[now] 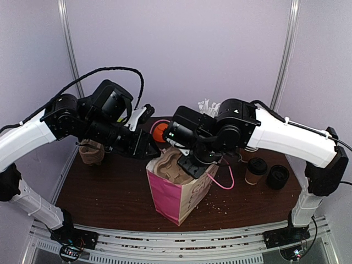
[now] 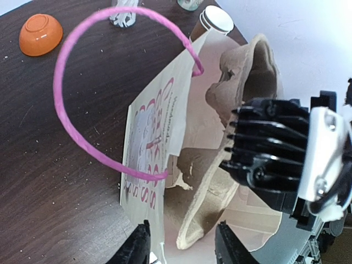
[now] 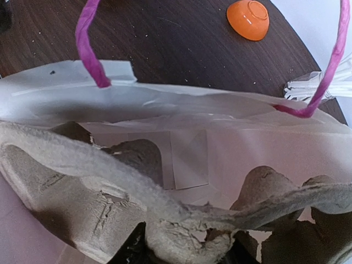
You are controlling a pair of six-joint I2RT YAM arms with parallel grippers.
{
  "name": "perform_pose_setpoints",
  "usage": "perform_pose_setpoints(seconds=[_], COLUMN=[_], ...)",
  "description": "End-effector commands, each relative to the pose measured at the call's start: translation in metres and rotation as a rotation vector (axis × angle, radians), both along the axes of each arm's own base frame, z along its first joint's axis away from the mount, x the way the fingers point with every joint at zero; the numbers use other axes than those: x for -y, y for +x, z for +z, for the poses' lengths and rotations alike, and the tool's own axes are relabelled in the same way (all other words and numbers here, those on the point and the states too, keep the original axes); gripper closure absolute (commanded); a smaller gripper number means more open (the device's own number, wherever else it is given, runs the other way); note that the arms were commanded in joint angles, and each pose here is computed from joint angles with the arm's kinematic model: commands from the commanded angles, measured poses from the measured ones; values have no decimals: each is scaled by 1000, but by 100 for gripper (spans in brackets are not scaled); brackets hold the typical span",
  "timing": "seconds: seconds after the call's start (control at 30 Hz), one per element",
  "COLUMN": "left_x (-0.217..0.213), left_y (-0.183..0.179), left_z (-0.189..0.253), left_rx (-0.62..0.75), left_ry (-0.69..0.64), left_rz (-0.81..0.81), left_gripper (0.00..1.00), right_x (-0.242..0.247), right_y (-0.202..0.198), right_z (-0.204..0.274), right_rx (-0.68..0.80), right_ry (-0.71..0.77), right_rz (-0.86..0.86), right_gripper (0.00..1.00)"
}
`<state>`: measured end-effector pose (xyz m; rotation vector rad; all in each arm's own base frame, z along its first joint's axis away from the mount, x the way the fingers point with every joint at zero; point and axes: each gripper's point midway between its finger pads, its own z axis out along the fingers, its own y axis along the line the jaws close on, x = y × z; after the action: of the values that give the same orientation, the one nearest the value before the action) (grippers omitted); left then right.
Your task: Pack the takeout coffee
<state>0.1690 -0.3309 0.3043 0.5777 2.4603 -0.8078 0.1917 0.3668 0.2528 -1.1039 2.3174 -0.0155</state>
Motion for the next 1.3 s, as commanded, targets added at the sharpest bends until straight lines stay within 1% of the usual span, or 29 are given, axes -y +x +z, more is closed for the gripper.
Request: perform_pose_setpoints(seconds=[0.0, 0.07, 0.2, 0.53, 0.67, 0.73, 0.83, 0.9, 1.1, 1.27], left_x=[2, 3, 7, 13, 14, 15, 15, 14, 18, 21], left_y=[7, 9, 12, 21, 25, 27, 31, 36, 45, 52], left_z=[13, 13, 14, 11, 11, 11, 9, 8, 4, 7], left_rx=[56, 65, 80, 116, 132, 140, 142, 134, 82, 58], left_ry=[-45, -51, -61, -50, -46, -42, -43, -55, -153, -229], left_rz=[24, 28, 27, 39, 47, 52, 66, 74, 59, 70], left_gripper=[58, 60, 62, 63, 60, 56, 48, 45, 43, 46], right_x=[8, 7, 16, 15, 13, 13, 15, 16, 17, 18], right_y=[-6, -13, -15, -15, -15, -15, -16, -17, -18, -18], right_z=[-3, -9, -25, -47, -45, -43, -39, -38, -38, -38], right_rx=[-57, -102, -116, -164, -167, -165, -164, -164, -162, -161], right_ry=[-11, -11, -59, -90, -79, -73, -63, -58, -43, -35], right_rz=[-25, -9, -21, -25, -21, -22, -23, -25, -24, -22], right_gripper=[62, 61, 61, 61, 61, 61, 61, 62, 62, 62])
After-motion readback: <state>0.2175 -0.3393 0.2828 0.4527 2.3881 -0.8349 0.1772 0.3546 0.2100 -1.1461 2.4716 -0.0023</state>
